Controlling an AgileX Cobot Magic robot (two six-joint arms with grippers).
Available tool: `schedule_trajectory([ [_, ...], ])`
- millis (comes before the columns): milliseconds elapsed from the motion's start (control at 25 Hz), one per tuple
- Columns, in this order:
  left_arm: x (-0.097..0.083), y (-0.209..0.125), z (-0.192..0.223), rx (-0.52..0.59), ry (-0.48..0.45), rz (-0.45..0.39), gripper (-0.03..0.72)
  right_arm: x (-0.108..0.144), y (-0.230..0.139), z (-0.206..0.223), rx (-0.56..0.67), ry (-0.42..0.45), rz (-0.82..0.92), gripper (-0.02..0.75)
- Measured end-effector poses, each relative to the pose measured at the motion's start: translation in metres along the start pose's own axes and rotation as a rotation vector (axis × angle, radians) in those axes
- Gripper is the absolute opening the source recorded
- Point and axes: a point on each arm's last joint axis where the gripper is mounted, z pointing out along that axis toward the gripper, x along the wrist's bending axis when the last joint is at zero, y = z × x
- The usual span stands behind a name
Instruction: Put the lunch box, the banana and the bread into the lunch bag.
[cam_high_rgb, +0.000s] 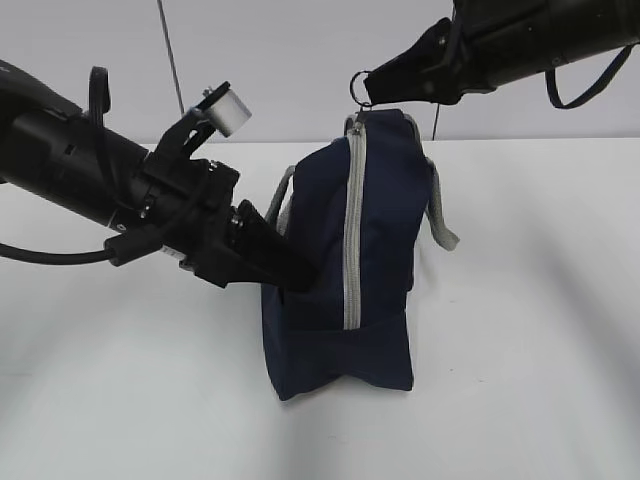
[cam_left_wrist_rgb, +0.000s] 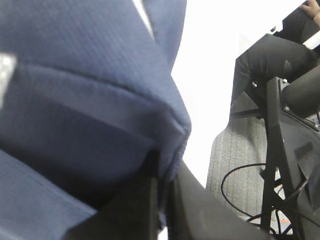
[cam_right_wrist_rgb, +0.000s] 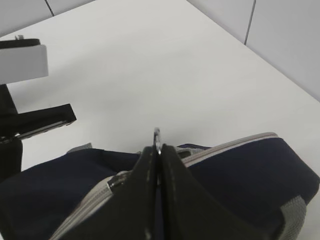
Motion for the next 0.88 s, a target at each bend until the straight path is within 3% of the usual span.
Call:
schedule_trajectory([
  [400, -0.001, 0.0, 0.0, 0.001, -0.011, -0.009, 0.003, -0.02, 0.003, 0.008, -0.023, 0.058, 0.041, -0.016],
  [520, 0.001, 0.0, 0.0, -0.002, 0.01, -0.089, 0.023, -0.019, 0.004, 0.006, -0.028, 0.087, 0.046, -0.016],
  [600, 0.004, 0.0, -0.002, -0.008, 0.033, -0.147, 0.122, -0.017, 0.004, 0.005, -0.026, 0.118, 0.045, -0.016],
  [720, 0.014, -0.002, -0.012, -0.039, 0.052, -0.252, 0.366, -0.012, 0.005, 0.004, -0.023, 0.165, 0.042, -0.016],
  [800, 0.019, -0.003, -0.023, -0.074, 0.03, -0.343, 0.491, -0.011, 0.004, 0.004, -0.015, 0.18, 0.038, -0.016],
  [880, 0.024, -0.003, -0.036, -0.13, -0.012, -0.437, 0.549, -0.01, 0.003, 0.004, -0.005, 0.188, 0.032, -0.016],
])
